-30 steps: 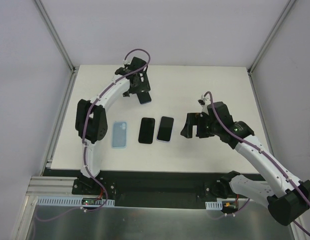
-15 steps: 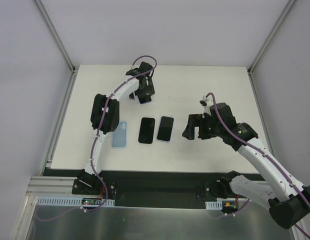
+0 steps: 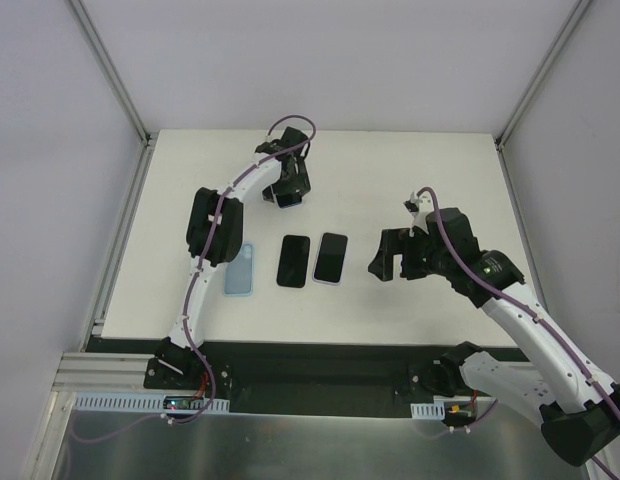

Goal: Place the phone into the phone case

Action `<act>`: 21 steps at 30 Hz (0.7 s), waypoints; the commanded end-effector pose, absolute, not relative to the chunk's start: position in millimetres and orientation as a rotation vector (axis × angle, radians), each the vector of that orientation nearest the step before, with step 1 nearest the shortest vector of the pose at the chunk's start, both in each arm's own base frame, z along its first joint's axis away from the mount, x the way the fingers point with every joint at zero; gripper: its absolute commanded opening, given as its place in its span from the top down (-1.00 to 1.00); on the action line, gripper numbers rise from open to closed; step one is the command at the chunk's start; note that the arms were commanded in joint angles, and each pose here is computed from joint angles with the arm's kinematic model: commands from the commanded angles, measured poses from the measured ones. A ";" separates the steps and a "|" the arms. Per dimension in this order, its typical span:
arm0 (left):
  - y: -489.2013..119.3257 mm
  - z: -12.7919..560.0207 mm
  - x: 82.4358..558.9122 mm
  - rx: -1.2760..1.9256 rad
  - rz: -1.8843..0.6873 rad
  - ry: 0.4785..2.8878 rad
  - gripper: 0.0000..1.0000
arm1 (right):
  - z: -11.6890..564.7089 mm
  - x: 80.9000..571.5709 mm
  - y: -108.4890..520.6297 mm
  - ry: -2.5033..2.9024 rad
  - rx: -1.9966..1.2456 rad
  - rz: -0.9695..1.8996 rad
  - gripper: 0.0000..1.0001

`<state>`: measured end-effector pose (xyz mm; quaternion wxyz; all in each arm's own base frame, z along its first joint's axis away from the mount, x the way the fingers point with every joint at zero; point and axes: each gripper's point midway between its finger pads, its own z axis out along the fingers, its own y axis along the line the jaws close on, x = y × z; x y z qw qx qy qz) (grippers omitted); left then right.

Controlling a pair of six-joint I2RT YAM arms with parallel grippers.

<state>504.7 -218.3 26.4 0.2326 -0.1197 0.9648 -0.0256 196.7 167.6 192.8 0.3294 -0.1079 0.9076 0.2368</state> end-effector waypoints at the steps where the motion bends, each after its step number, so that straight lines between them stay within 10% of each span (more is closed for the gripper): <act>1: -209.4 16.7 489.1 -0.331 0.002 2.705 -0.55 | 206.2 201.3 162.3 2.330 -0.291 0.584 -0.92; 15: -164.0 34.4 434.4 -0.048 0.055 2.819 -0.07 | 200.1 204.5 159.4 2.332 -0.280 0.555 -0.92; 21: -143.3 40.8 418.3 0.056 0.096 2.829 -0.19 | 200.5 205.3 160.7 2.329 -0.277 0.562 -0.92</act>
